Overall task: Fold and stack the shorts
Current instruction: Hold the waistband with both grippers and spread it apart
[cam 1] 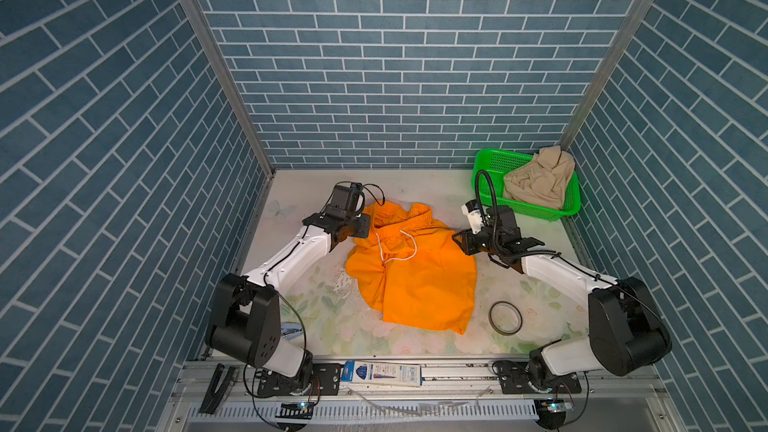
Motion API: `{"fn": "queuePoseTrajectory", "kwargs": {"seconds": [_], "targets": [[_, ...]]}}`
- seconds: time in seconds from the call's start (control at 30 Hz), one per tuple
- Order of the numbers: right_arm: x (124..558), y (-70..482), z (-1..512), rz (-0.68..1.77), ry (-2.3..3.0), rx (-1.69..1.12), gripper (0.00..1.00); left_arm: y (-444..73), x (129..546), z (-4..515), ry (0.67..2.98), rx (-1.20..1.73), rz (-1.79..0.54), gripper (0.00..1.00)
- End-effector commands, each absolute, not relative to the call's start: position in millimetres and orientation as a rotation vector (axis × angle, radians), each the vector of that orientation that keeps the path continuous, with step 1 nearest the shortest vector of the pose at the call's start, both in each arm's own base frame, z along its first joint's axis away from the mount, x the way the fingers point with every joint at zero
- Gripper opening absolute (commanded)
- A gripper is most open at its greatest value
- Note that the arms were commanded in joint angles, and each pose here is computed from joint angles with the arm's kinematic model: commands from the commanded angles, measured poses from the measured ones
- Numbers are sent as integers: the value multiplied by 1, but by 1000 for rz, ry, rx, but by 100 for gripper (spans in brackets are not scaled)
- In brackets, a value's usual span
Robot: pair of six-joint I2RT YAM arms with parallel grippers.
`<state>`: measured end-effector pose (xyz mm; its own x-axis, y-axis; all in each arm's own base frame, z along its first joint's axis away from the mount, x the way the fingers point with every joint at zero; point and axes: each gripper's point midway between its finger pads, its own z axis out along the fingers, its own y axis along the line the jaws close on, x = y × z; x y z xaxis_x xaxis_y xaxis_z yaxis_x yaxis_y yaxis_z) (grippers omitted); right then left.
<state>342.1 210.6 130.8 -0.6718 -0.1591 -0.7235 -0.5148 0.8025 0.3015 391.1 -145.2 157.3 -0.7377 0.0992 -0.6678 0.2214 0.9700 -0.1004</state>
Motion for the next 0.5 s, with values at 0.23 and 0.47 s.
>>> {"fn": "queuePoseTrajectory", "kwargs": {"seconds": [0.23, 0.47], "targets": [[392, 254, 156, 817, 2328, -308, 49, -157, 426, 187, 2292, 288, -233, 87], [420, 292, 112, 884, 2447, -288, 53, -182, 485, 152, 2358, 415, -244, 91]]}}
